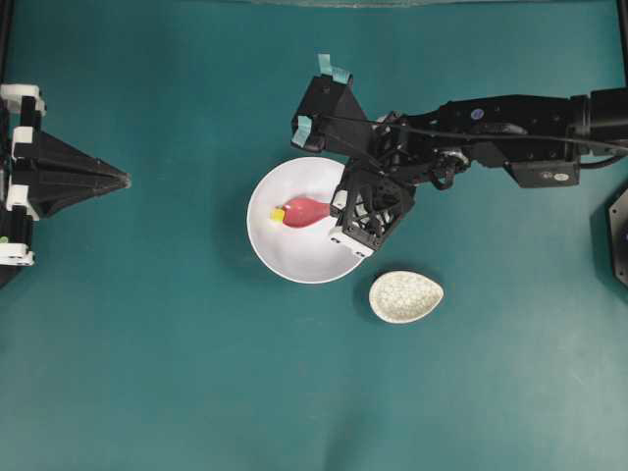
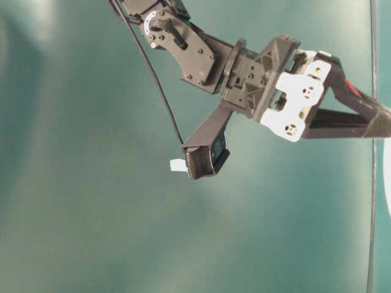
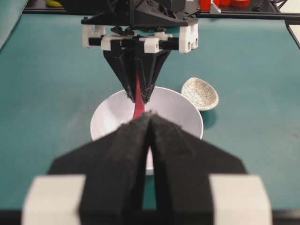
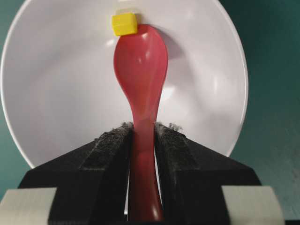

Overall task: Scoop the yellow hexagonal prism block from the bowl with a spoon using the right arm.
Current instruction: 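Lower the spoon into the bowl and push it under the yellow block, then tilt and lift the spoon with the yellow block out of the bowl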

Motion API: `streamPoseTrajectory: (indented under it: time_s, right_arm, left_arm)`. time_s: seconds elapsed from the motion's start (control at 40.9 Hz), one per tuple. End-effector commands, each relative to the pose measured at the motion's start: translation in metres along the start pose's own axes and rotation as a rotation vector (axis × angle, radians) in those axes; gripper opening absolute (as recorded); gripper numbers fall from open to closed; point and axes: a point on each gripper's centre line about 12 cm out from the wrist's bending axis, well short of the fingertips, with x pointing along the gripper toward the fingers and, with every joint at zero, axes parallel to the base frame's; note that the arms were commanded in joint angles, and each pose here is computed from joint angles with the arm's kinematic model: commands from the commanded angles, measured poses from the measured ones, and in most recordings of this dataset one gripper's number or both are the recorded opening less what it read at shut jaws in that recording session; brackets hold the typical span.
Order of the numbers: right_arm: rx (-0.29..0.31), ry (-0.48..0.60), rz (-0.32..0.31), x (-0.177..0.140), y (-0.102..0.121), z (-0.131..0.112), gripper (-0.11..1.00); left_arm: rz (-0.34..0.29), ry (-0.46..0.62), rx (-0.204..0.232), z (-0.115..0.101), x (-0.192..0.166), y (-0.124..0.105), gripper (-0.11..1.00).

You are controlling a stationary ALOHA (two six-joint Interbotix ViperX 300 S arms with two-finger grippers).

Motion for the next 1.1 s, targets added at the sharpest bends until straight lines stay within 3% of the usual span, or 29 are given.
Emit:
streamPoseTrajectory:
  time_s: [0.0,1.076]
  right_arm:
    - [-0.004,-0.055,0.017,-0.009,0.006,0.012,0.22]
    - [0.006,-0.179,0.069,-0.035,0.019,0.032,0.22]
  left_arm:
    - [0.002,-0.026,0.003,0.009,0.001,0.000,-0.01]
    - [0.002,-0.026,0.004,0.009,0.001,0.000,-0.01]
